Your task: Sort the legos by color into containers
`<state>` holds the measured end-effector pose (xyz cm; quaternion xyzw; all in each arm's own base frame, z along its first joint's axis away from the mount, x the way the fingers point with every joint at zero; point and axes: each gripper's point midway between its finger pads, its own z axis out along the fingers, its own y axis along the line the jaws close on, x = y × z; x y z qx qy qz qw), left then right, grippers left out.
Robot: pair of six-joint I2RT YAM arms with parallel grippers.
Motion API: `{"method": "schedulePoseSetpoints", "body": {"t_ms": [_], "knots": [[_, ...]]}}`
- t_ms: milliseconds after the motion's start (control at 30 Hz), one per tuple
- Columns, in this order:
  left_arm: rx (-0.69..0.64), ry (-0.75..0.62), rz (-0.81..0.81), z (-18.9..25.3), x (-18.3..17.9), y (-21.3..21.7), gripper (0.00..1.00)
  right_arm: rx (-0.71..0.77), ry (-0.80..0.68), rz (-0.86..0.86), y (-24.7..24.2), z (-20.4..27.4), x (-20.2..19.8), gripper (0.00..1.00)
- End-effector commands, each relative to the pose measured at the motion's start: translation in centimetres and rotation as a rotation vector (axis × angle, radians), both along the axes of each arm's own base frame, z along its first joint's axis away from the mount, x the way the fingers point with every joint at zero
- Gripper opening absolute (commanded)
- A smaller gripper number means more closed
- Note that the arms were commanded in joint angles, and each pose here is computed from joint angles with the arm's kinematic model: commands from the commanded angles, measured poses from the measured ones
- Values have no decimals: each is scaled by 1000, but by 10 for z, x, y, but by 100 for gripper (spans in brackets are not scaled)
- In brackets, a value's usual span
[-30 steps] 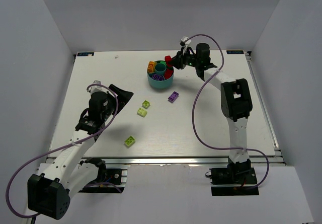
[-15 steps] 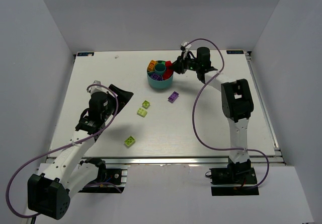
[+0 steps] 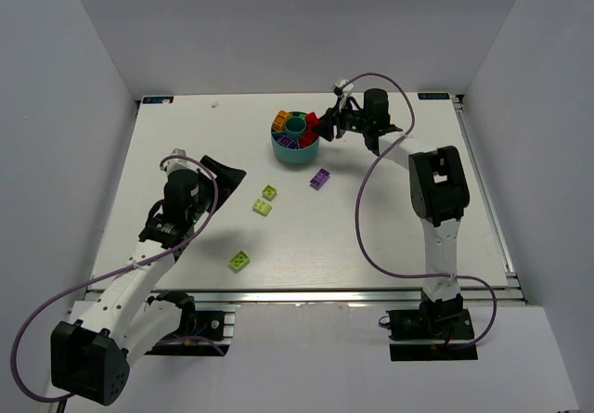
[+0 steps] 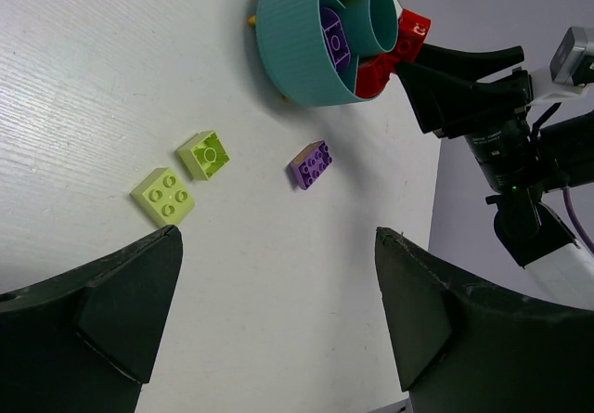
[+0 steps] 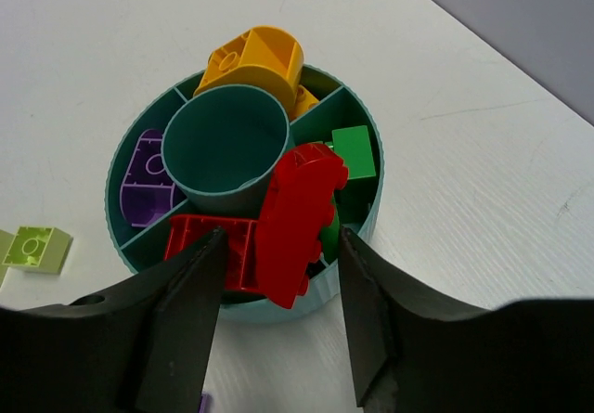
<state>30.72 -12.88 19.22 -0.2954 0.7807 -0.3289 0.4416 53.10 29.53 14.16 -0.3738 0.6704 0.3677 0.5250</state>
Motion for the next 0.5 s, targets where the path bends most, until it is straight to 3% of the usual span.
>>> {"method": "schedulePoseSetpoints", "body": {"t_ms": [0,267,467], "knots": [[0,-13,11,2,1,3,94,23,-89,-4,-4,41,-3,57],[-1,-13,8,1,1,2,94,33,-100,-6,-4,50,-5,57],[1,-12,8,0,1,2,94,37,-99,-19,-4,51,0,47]]}}
